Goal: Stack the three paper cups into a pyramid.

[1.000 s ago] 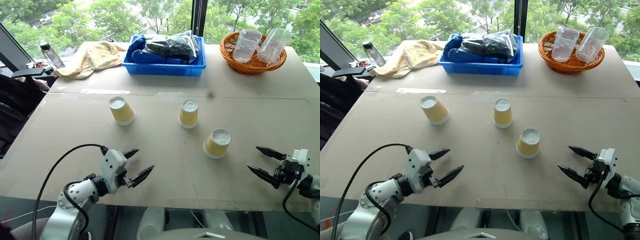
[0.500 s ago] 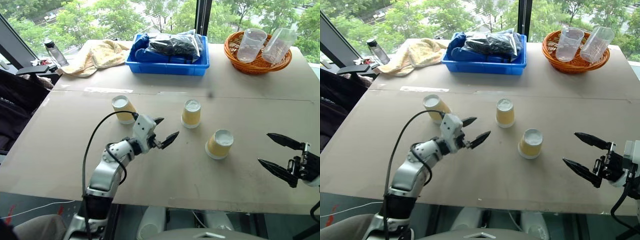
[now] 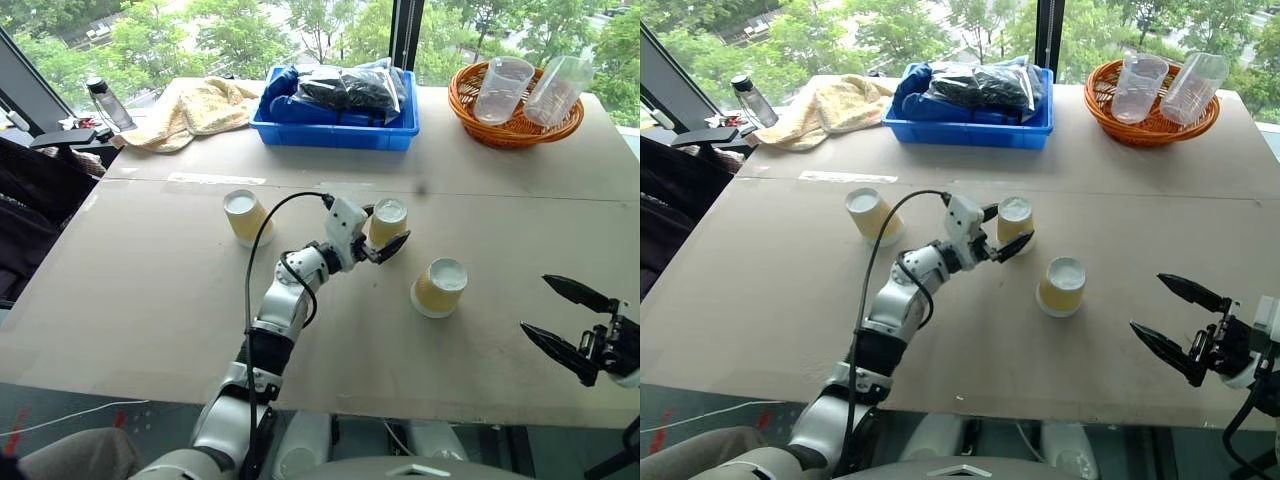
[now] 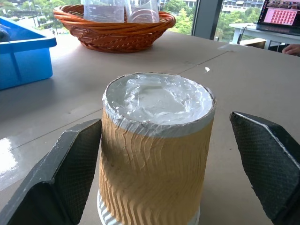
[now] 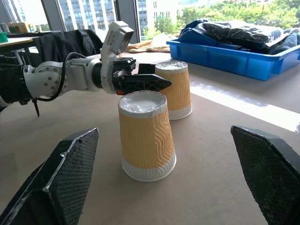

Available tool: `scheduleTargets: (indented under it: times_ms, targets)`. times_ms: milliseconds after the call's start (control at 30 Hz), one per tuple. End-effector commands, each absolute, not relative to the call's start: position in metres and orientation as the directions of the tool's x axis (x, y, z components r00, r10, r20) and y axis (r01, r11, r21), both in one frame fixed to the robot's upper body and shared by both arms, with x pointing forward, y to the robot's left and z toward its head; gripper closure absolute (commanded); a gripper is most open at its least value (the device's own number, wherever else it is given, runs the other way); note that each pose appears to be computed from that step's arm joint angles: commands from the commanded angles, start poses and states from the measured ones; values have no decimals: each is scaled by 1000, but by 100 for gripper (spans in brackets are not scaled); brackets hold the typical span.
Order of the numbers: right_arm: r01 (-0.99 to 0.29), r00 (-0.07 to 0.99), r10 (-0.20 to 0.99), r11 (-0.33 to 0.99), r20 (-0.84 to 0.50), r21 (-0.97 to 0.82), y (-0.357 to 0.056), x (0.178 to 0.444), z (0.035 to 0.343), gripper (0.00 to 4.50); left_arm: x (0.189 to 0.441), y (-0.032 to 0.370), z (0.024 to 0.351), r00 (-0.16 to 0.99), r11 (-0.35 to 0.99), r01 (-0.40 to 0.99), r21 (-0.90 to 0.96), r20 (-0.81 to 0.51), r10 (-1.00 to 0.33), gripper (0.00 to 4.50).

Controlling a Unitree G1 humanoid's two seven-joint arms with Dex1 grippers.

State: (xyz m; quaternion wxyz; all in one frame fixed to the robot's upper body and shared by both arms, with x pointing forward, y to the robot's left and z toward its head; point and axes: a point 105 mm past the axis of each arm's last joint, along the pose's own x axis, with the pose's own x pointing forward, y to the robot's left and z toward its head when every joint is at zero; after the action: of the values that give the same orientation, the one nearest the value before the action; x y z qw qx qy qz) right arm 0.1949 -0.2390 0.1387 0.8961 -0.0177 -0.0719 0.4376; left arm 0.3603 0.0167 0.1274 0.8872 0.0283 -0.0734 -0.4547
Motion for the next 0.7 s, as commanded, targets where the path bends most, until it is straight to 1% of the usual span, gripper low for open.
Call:
scheduleTargets:
  times_ms: [33,200,233,300,333,367,400,500,633,700]
  targets:
    - [-777,602,789,614,124,-138,-240,193,144,0,364,3,143,550,570,804,172,151,-821,4]
    - [-771,608,784,621,129,-141,-242,191,142,0,371,6,145,569,591,783,193,160,-807,4]
    - [-769,610,782,623,130,-141,-243,191,142,0,371,6,144,565,586,787,194,156,-810,27]
    - [-767,613,779,626,130,-141,-244,191,141,0,370,6,141,555,573,796,193,144,-819,92]
    - [-766,614,779,627,130,-141,-244,191,141,0,369,6,140,550,566,801,194,137,-824,135]
    - [-766,614,778,628,129,-141,-245,190,140,0,368,5,138,542,557,807,197,128,-830,188]
    - [-765,615,778,628,128,-142,-245,190,140,0,366,5,137,537,551,810,199,123,-834,221]
    - [-767,614,779,626,126,-142,-246,190,139,0,361,5,137,516,529,824,204,118,-849,225]
    - [-770,611,782,623,124,-140,-247,191,137,0,332,10,142,370,384,899,210,101,-923,225]
    - [-774,607,786,618,118,-137,-248,191,135,0,313,15,141,288,293,931,220,56,-956,225]
